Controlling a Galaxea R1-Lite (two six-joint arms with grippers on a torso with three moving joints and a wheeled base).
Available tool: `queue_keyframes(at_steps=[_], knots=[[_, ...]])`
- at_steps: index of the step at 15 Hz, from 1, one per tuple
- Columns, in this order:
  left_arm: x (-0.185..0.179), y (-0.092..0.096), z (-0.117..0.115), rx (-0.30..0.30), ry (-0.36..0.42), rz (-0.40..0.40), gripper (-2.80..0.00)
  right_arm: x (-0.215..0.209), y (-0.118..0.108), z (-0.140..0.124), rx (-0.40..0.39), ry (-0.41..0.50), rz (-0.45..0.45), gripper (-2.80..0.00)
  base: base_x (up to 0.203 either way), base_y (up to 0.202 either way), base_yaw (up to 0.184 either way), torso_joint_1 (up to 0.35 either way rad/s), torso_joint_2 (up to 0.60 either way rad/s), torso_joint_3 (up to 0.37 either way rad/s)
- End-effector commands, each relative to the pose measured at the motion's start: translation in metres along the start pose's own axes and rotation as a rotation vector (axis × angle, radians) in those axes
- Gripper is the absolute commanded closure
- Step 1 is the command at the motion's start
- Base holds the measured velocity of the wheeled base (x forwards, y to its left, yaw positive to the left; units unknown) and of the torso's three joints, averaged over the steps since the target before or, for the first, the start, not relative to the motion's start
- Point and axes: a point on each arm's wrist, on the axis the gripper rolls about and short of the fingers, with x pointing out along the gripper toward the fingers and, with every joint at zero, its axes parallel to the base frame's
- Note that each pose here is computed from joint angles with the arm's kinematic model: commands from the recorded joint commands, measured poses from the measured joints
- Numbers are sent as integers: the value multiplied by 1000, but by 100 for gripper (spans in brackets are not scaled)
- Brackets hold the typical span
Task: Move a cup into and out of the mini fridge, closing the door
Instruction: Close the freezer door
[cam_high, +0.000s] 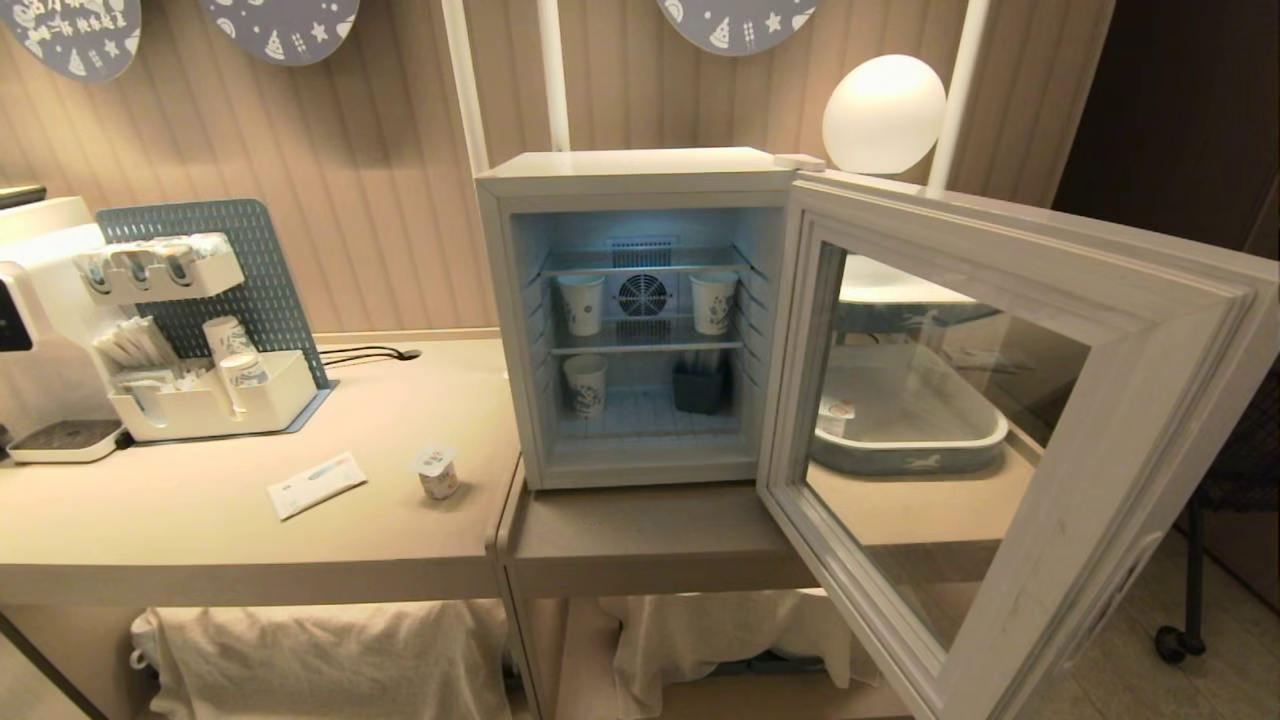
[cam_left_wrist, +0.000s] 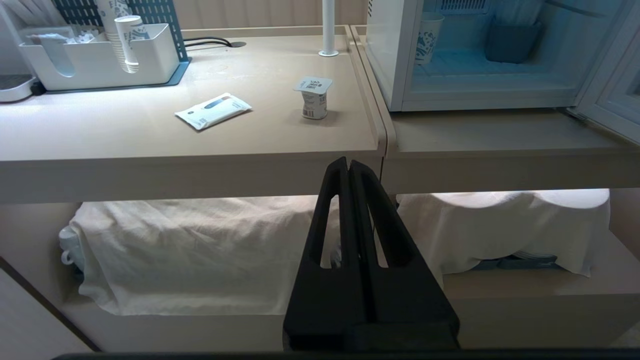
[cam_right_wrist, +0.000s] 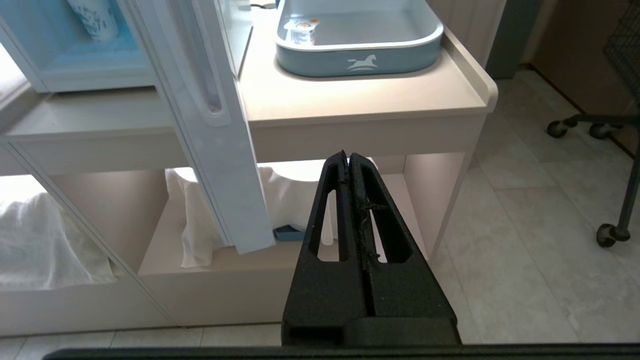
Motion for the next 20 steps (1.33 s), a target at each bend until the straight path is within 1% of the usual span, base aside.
queue_keyframes(at_steps=[1,2,3,4,5,6,8,9,10,11,12,13,14,15,16,20], knots=[[0,0,0,0,0,1,0,0,0,3,-4,-3,1,0,0,-63,5,5,5,2],[0,0,0,0,0,-1,0,-3,0,12,1,-23,4,0,0,0,0,0,0,0],[0,0,0,0,1,-1,0,-6,0,29,17,-49,13,0,0,0,0,0,0,0],[0,0,0,0,2,-1,0,-6,0,50,58,-46,25,0,0,0,0,0,0,0],[0,0,0,-2,2,-1,0,1,0,70,108,-8,35,0,0,0,0,0,0,0],[0,0,0,-2,2,-1,0,14,0,89,156,51,41,0,0,0,0,0,0,0],[0,0,0,-2,2,-1,0,53,2,118,236,167,67,0,0,0,0,0,0,0],[0,0,0,-3,2,0,0,71,3,125,263,194,95,0,0,0,0,0,0,0],[0,0,0,-4,2,-1,0,92,4,131,291,199,132,0,0,0,0,0,0,0],[0,0,0,-4,2,1,0,110,4,137,315,173,158,0,0,0,0,0,0,0],[0,0,0,-5,1,0,0,124,3,142,343,139,164,0,0,0,0,0,0,0],[0,0,0,-4,2,1,0,137,-1,147,398,105,155,0,0,0,0,0,0,0],[0,0,0,-4,2,0,0,149,-5,150,467,100,142,0,0,0,0,0,0,0],[0,0,0,-5,2,-1,0,158,-9,149,507,115,154,0,0,0,0,0,0,0],[0,0,0,-5,2,0,0,161,-11,148,530,139,225,0,0,0,0,0,0,0],[0,0,0,-5,2,0,0,161,-20,142,573,254,647,0,0,0,0,0,0,0]])
